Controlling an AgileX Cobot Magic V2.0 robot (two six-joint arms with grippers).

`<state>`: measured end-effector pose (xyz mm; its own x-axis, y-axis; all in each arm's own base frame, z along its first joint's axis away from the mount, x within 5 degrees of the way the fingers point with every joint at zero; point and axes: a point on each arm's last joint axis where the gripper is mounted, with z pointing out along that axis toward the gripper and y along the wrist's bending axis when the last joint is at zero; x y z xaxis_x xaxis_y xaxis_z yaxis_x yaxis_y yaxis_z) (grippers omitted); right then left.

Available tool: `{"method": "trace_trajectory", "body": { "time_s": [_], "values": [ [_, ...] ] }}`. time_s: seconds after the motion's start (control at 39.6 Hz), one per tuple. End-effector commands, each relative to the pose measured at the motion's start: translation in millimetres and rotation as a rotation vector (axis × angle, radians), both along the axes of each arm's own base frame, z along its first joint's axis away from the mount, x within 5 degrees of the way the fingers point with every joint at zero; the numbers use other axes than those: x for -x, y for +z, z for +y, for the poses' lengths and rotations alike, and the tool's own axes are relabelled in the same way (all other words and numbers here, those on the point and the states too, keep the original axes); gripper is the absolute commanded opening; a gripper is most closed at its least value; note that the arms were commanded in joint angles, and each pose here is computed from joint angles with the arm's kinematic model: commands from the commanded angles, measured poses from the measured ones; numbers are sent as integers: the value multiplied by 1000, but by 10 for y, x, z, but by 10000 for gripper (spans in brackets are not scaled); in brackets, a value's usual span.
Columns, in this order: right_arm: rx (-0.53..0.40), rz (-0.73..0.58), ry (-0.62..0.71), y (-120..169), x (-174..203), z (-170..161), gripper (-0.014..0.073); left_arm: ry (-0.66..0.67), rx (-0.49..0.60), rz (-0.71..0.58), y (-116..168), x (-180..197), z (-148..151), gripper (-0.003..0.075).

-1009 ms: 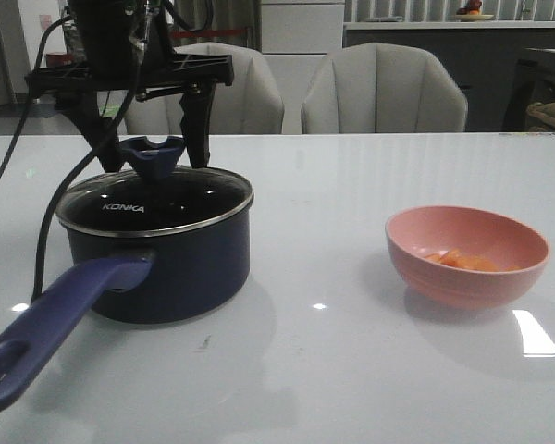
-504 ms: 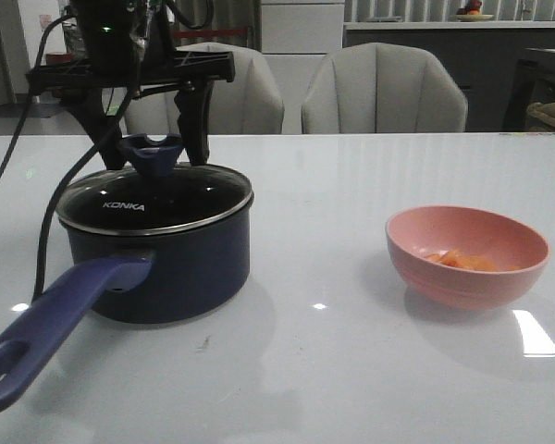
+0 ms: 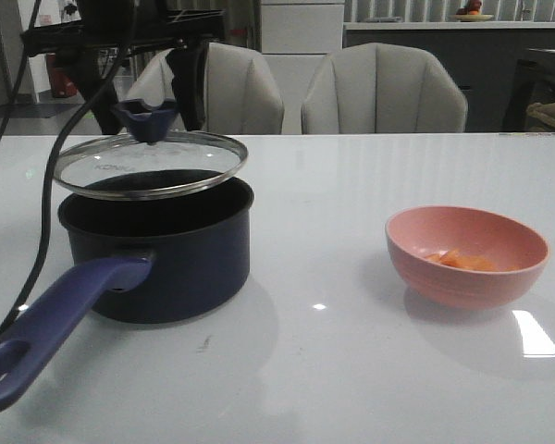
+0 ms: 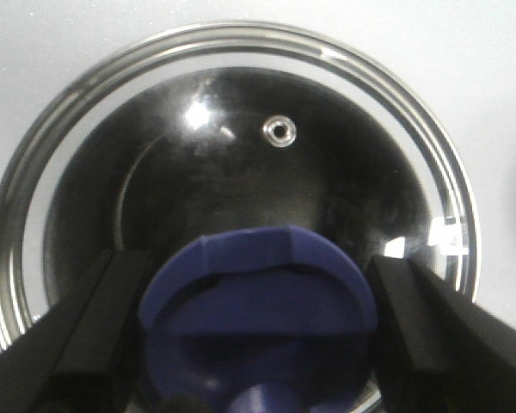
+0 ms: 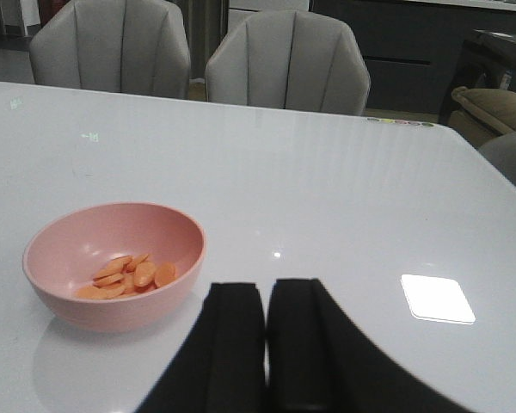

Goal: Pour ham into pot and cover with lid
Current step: 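Lift the glass lid off the pot and set it beside the pot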

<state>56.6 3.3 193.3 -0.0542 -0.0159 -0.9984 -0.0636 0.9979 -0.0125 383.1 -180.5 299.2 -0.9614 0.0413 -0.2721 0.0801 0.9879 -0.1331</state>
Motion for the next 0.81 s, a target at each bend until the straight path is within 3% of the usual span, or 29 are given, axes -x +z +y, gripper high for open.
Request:
{"method": "trace_trajectory", "body": {
  "time_s": [0.0, 0.23, 0.4, 0.78],
  "values": [
    [7, -104, -1, 98, 18, 0, 181, 0, 65, -77, 436, 91, 215, 406],
    [7, -104, -1, 98, 18, 0, 181, 40, 19, -156, 704, 169, 727, 406],
    [7, -104, -1, 98, 18, 0, 181, 126, -48, -155, 702, 255, 1283, 406],
    [7, -104, -1, 98, 18, 0, 181, 292, -17, -90, 108, 433, 2094, 406]
  ]
}}
